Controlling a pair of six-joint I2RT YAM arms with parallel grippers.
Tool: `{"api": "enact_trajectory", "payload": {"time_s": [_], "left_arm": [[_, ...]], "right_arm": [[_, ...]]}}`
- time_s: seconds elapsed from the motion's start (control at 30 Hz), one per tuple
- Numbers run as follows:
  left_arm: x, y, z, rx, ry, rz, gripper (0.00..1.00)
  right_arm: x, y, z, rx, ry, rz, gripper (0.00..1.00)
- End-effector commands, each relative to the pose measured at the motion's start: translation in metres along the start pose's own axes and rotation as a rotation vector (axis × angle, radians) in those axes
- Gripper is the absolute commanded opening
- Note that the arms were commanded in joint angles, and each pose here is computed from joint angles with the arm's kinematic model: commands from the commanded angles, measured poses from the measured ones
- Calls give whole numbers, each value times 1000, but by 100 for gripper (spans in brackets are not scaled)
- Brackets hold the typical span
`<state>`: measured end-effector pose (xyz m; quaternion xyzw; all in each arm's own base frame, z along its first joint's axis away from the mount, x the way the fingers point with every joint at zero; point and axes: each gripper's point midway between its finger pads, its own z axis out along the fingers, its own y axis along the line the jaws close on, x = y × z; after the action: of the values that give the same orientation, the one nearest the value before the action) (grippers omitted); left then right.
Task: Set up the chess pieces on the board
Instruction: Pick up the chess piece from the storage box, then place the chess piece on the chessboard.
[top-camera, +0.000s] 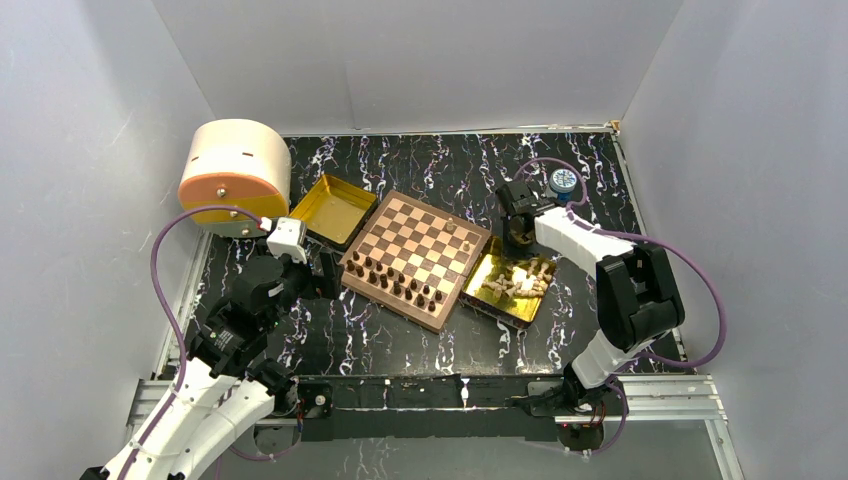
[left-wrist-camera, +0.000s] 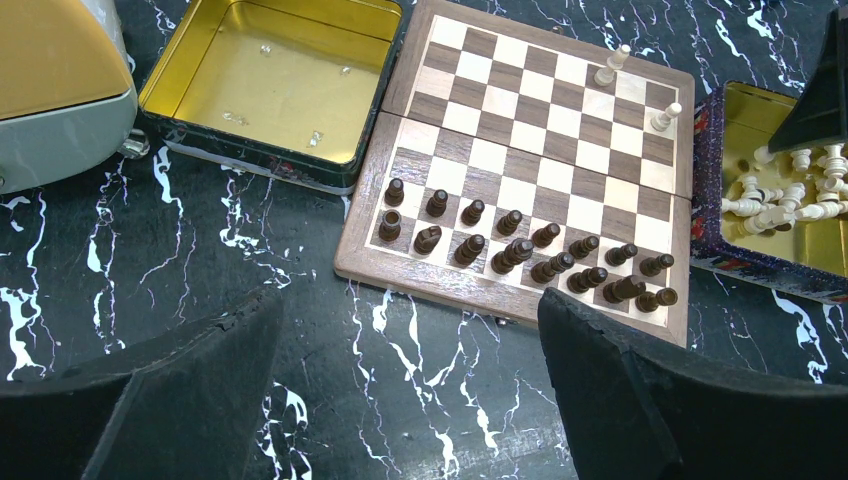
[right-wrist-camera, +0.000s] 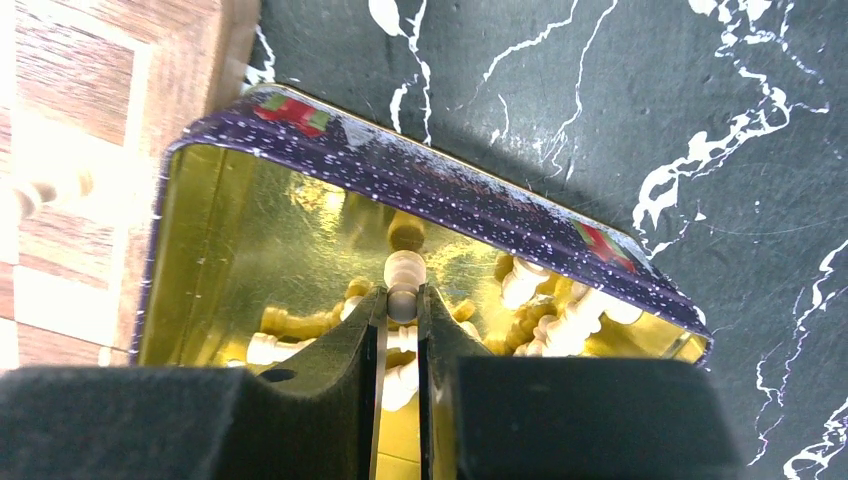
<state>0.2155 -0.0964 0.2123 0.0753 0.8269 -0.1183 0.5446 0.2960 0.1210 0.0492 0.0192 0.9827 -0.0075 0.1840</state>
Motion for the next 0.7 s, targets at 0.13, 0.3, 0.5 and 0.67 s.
{"api": "enact_trajectory", "payload": {"time_s": [0.13, 0.3, 0.5, 0.67], "left_arm": [[3, 4, 2, -21, 1, 13, 95], [3, 3, 2, -17, 6, 14, 95], [2, 3, 2, -15, 3, 13, 95], [3, 3, 2, -18, 3, 13, 95]], "right_arm": [[-38, 14, -50, -70, -103, -5, 18], [-53, 38, -73, -138, -143, -39, 18], [-69, 71, -89, -188, -180, -90, 18], [-72, 101, -90, -216, -177, -151, 18]]}}
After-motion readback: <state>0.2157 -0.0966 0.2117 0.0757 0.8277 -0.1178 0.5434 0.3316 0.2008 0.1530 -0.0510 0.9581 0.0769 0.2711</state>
